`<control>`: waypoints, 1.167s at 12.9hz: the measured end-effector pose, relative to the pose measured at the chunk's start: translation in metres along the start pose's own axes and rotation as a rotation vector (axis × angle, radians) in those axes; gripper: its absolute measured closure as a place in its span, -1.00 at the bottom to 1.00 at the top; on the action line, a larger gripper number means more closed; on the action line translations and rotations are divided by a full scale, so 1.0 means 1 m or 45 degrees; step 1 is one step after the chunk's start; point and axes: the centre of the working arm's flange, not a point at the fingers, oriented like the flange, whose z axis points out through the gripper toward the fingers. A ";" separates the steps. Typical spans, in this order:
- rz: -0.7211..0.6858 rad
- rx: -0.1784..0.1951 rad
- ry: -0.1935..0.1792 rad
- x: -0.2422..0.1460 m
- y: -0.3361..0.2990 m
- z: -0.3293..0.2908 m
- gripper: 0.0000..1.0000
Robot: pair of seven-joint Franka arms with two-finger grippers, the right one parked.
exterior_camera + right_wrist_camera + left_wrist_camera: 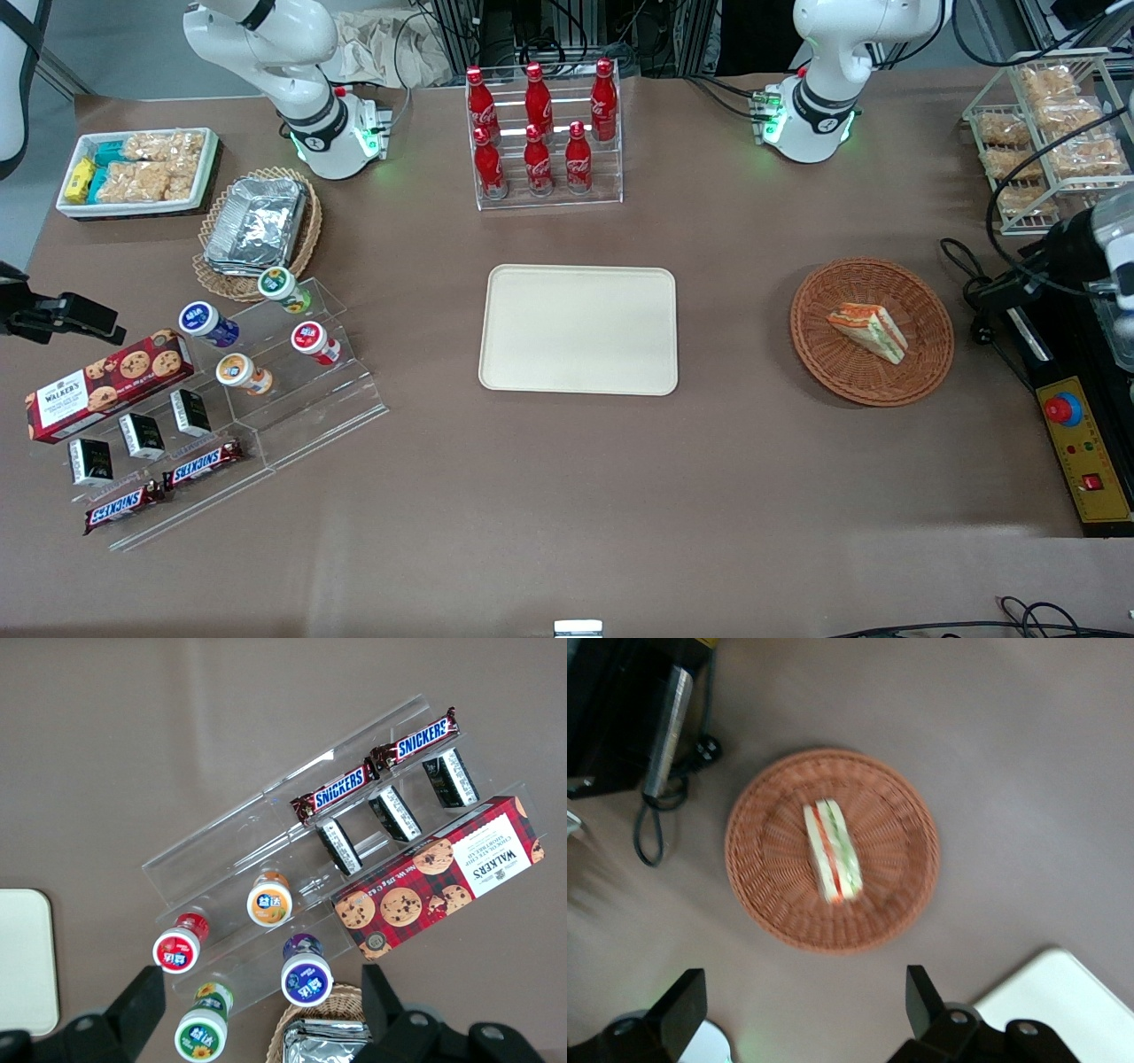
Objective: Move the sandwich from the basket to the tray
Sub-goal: 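Move the left gripper over the wrapped sandwich in the wicker basket, then lower the left gripper, close on the sandwich and lift it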
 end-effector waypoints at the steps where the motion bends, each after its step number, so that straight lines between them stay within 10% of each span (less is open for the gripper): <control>1: -0.046 -0.013 0.044 0.000 0.006 0.017 -1.00; 15: -0.408 -0.128 0.151 -0.042 0.003 0.200 -1.00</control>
